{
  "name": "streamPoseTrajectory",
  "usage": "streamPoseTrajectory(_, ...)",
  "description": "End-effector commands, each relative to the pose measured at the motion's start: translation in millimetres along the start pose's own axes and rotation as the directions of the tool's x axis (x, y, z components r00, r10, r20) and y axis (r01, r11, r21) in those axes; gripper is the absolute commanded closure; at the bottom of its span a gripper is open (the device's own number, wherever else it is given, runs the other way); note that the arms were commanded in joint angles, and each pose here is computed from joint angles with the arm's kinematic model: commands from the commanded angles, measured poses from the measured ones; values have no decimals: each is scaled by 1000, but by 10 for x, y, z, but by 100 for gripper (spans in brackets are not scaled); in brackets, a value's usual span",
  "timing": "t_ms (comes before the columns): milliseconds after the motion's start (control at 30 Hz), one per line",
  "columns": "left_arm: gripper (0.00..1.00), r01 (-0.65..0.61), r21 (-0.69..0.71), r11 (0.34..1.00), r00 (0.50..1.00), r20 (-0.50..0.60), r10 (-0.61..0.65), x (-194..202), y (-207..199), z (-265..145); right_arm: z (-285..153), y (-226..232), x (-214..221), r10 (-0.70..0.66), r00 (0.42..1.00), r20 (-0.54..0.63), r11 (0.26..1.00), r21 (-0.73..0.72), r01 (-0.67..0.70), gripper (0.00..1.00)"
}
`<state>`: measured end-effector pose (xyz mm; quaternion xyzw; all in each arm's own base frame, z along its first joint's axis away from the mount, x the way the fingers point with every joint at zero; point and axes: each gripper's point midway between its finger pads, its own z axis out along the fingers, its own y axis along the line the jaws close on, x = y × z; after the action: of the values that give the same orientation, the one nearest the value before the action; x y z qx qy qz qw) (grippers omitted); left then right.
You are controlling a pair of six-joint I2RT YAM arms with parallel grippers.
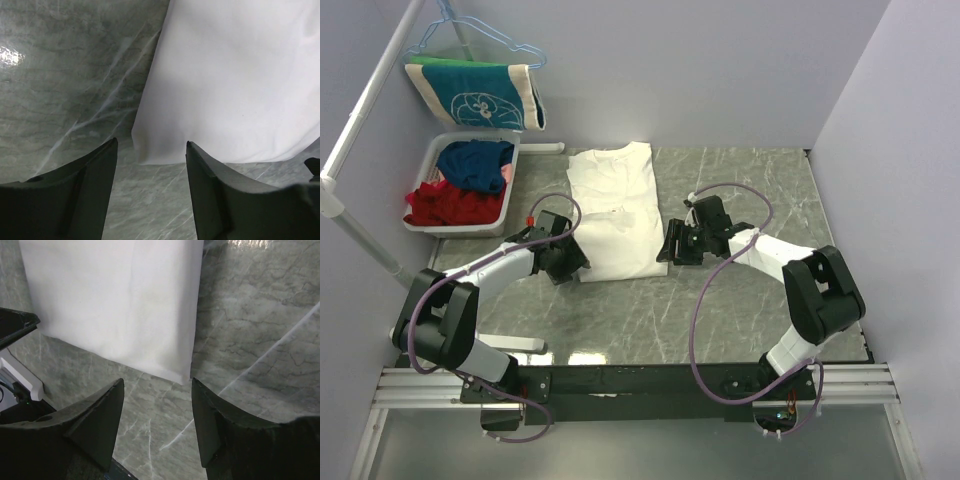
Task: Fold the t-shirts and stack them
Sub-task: Fold the tshirt
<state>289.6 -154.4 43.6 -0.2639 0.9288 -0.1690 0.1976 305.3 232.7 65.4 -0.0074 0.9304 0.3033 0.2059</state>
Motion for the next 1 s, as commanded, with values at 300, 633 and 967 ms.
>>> streamPoseTrajectory(300,43,25,58,998,1000,-11,-24,8,-73,122,236,-93,235,18,998,-64,1000,-9,-19,41)
streamPoseTrajectory(633,49,20,46,999,999,-32,-19,45,-48,203,407,-97,220,15,996,-85,999,-27,-18,48)
streamPoseTrajectory(967,99,16,33,999,998,-53,-14,111,17,217,381,-108,292,19,994,-103,1000,-15,-21,100)
